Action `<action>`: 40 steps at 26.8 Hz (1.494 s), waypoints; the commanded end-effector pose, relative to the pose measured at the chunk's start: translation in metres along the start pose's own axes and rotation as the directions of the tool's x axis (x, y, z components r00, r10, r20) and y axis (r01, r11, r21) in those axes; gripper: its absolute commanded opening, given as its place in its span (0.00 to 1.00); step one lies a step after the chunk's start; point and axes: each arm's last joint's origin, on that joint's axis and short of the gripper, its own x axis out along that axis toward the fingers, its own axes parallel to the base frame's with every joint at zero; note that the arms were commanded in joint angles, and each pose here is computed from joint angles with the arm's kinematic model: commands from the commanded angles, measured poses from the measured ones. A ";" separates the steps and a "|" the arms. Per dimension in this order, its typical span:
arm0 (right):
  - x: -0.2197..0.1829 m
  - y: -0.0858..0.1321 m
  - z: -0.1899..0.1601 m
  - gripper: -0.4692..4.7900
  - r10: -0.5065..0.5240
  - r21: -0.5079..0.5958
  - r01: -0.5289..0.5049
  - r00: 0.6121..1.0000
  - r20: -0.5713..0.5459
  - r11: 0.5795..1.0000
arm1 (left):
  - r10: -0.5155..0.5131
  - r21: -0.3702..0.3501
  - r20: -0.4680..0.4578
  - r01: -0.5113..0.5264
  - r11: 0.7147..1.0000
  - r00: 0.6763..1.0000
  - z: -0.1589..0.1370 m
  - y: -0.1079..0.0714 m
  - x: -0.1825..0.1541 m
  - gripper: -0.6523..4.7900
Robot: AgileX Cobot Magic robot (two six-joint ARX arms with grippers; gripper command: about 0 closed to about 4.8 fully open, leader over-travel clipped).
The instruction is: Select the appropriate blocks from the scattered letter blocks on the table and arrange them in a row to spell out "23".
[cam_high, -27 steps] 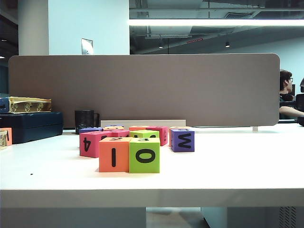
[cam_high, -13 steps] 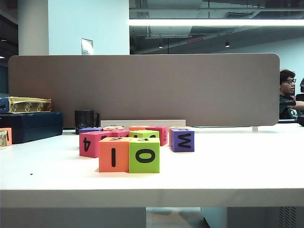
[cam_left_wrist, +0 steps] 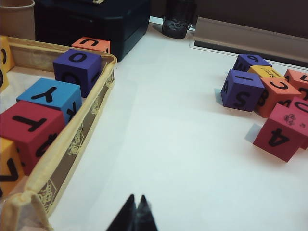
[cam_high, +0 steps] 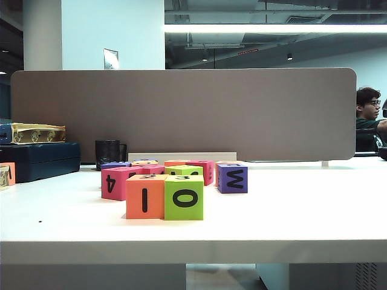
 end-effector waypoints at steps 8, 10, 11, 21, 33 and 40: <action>0.015 -0.023 -0.006 0.09 -0.240 -0.125 0.254 0.964 0.117 0.959 | -0.005 -0.004 -0.006 0.005 1.000 1.000 0.000 0.000 0.000 0.11; 0.020 -0.031 -0.013 0.09 -0.296 -0.117 0.310 0.947 0.122 0.944 | -0.005 -0.003 -0.006 0.005 1.000 1.000 0.000 0.000 0.000 0.11; 0.023 -0.034 -0.016 0.09 -0.311 -0.116 0.325 0.942 0.128 0.938 | -0.005 -0.003 -0.006 0.005 1.000 1.000 0.000 0.000 0.000 0.11; 0.052 -0.070 -0.063 0.09 -0.443 -0.055 0.458 0.879 0.176 0.887 | -0.005 -0.003 -0.006 0.005 1.000 1.000 0.000 0.000 0.000 0.11; 0.063 -0.091 -0.110 0.09 -0.614 0.019 0.620 0.773 0.157 0.785 | -0.005 -0.003 -0.006 0.005 1.000 1.000 0.000 0.000 0.000 0.11; 0.068 -0.096 -0.132 0.09 -0.621 0.021 0.623 0.775 0.119 0.782 | -0.005 -0.004 -0.006 0.005 1.000 1.000 0.000 0.000 0.000 0.11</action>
